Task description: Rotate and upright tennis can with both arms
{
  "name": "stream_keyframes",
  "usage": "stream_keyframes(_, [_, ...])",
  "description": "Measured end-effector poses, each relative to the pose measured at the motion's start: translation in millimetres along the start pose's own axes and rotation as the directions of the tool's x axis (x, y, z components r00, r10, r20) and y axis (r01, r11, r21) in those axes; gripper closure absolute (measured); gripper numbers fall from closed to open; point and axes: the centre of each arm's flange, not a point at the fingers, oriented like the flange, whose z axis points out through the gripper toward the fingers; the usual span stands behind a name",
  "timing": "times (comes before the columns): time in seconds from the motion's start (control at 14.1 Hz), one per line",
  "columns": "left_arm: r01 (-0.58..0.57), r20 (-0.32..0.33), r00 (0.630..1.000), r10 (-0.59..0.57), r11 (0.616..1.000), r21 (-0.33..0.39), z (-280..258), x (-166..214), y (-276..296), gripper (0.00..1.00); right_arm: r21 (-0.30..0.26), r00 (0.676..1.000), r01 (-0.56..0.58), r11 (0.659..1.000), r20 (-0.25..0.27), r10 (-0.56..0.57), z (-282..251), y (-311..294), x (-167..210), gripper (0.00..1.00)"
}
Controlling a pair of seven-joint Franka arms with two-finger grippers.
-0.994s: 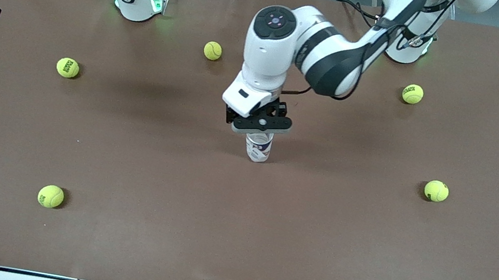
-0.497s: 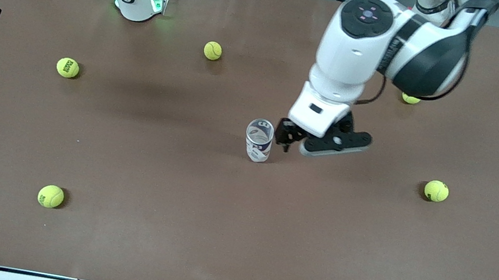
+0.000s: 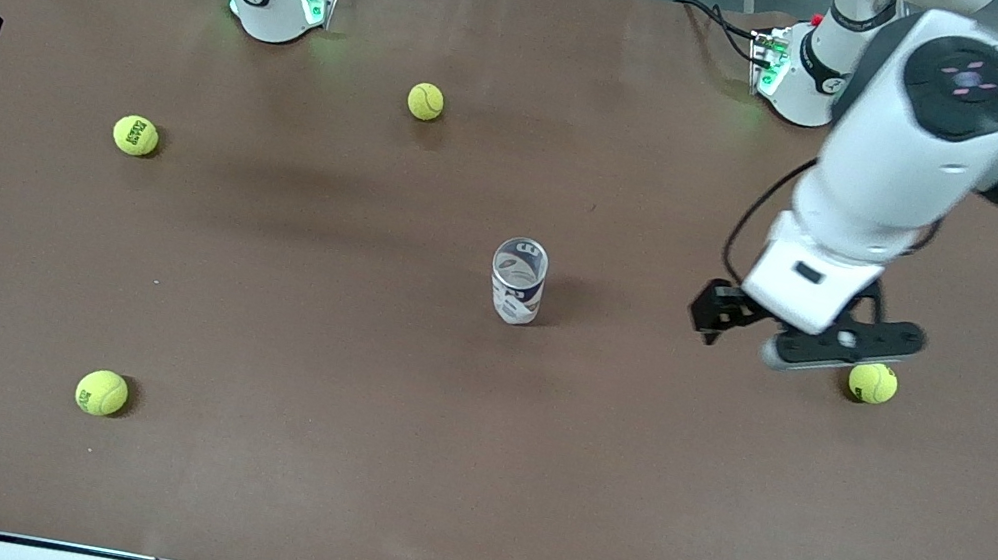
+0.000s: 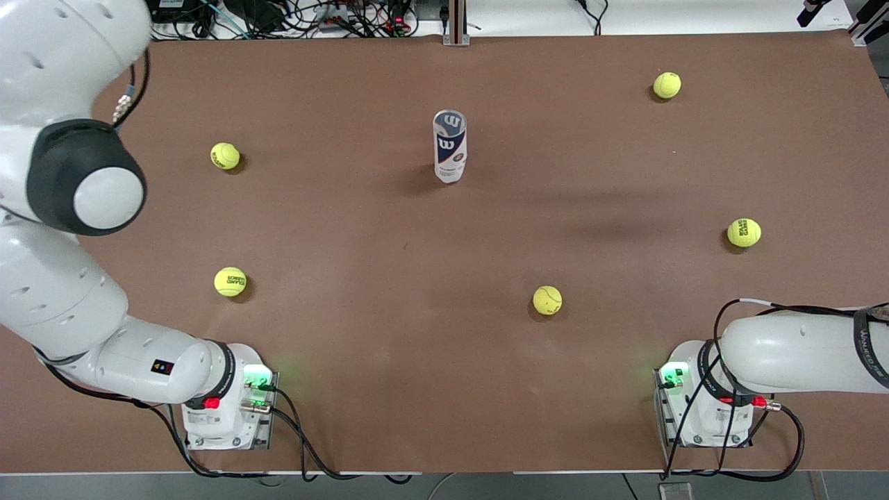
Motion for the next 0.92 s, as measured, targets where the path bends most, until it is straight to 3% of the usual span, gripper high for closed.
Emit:
stream_keyframes(0.5, [-0.138, 0.045, 0.989, 0.138, 0.990, -0.016, -39, -3, -158, 0.00, 0.033, 1.000, -0.013, 0.999, -0.001, 0.013, -1, -3, -2, 0.00])
stream_keyframes(0.92, [-0.212, 0.094, 0.972, 0.215, 0.976, -0.042, -89, -30, -226, 0.00, 0.035, 0.999, -0.032, 0.999, 0.004, 0.032, -1, -3, -2, 0.00])
